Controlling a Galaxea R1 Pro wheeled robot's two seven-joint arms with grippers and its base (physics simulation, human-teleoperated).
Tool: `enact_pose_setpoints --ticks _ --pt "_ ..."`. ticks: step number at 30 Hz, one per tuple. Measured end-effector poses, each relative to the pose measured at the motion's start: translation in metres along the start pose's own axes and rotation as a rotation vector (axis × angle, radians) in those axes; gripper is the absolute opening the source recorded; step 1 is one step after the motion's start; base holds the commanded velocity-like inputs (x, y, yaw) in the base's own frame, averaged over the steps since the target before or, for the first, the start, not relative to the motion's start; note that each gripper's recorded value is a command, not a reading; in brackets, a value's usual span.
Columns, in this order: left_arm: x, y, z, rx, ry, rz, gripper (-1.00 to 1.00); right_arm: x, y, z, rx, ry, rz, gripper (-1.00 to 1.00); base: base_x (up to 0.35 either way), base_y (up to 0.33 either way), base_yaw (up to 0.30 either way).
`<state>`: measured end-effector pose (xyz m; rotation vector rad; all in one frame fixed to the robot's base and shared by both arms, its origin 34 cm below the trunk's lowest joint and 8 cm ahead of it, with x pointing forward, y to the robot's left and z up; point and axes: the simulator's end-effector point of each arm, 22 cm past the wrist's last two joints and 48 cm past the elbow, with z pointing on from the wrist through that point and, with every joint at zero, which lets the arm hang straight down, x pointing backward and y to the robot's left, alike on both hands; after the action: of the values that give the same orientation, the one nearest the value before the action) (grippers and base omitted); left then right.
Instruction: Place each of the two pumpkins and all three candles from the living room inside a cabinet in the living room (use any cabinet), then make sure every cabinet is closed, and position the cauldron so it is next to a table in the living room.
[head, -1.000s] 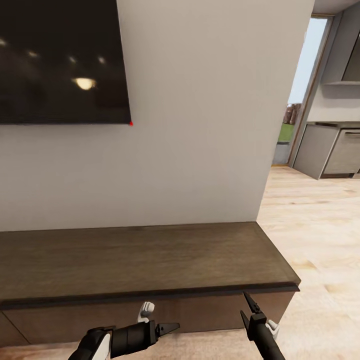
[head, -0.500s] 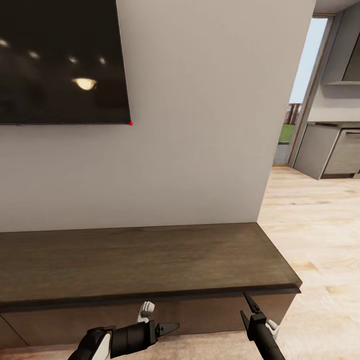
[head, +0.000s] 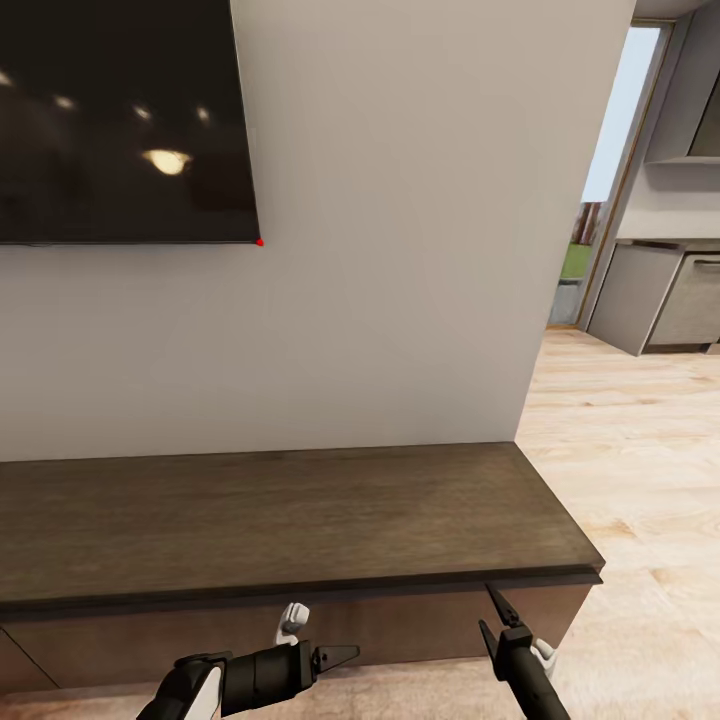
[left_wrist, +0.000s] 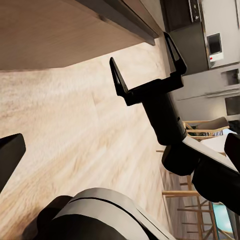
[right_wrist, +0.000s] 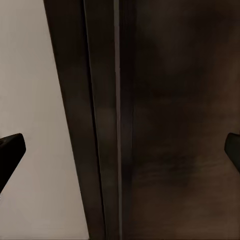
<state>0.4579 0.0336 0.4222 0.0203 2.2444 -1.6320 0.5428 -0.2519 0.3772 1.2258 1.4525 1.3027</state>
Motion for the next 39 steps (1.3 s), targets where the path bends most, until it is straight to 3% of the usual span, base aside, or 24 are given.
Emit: enact_pose_setpoints --ticks 19,25,39 --pt "0.000 0.000 0.000 -0.001 0.000 0.001 1.00 0.007 0.003 0.001 -0.008 0.035 0.017 1.00 0.000 0.000 0.000" --pt "0.000 0.000 0.000 -0.001 0.001 0.001 1.00 0.005 0.022 0.003 -0.079 0.042 0.011 1.00 0.000 0.000 0.000" --pt "0.001 0.001 0.000 -0.002 0.001 0.000 1.00 0.005 0.022 0.002 -0.082 0.043 0.012 1.00 0.000 0.000 0.000"
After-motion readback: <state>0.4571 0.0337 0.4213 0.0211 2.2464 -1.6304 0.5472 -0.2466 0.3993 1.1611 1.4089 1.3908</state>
